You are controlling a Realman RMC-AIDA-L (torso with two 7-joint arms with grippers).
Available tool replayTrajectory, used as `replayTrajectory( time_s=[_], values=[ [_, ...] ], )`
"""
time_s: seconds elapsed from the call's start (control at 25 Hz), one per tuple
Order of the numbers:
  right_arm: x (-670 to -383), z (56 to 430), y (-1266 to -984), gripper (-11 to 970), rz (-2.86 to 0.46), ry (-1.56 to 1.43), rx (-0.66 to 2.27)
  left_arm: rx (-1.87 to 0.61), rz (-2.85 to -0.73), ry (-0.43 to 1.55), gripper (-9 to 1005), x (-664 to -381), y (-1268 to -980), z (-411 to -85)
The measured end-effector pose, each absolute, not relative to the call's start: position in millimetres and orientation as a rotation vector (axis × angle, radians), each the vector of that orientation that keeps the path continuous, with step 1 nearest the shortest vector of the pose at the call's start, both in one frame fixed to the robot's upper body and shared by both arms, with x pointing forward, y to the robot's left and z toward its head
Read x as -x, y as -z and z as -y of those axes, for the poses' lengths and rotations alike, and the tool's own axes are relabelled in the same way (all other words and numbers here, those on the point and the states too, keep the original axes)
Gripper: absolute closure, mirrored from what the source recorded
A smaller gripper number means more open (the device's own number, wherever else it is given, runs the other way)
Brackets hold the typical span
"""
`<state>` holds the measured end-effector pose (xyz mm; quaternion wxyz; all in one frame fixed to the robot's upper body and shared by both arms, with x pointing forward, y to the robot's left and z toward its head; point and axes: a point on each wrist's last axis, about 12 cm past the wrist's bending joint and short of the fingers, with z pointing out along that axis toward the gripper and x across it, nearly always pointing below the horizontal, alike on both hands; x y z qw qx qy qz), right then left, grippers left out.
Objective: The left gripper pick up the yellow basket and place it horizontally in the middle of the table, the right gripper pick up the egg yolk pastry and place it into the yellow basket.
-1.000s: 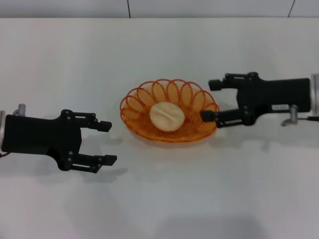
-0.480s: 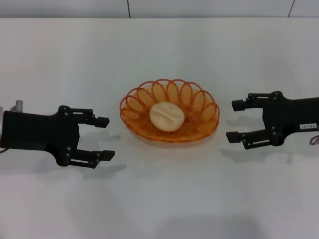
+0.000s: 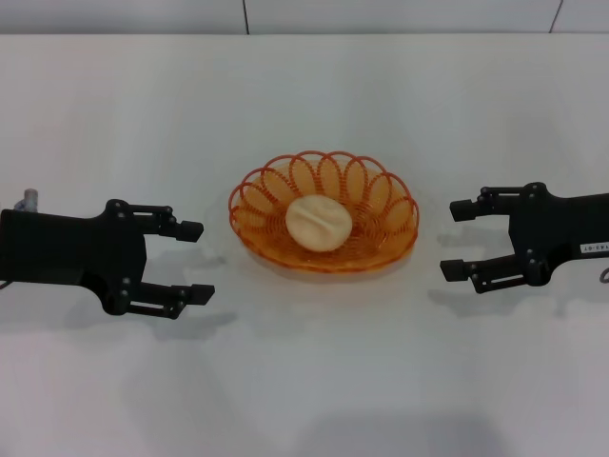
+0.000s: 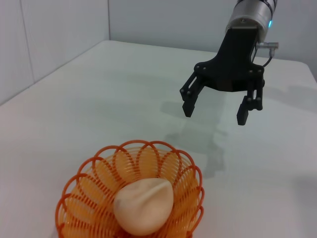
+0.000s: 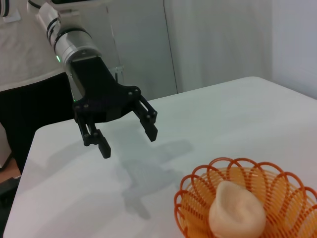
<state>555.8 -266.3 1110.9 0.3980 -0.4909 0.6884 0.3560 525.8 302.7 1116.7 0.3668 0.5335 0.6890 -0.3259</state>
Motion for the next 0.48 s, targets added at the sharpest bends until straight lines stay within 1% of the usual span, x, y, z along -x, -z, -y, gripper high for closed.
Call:
replayTrajectory(
  time_s=[0.48],
  values=[
    [-555.8, 266.4, -1109.4, 127, -1.752, -0.893, 1.249, -1.373, -1.764, 0.836, 239, -527.2, -1118.1, -301.7]
  ],
)
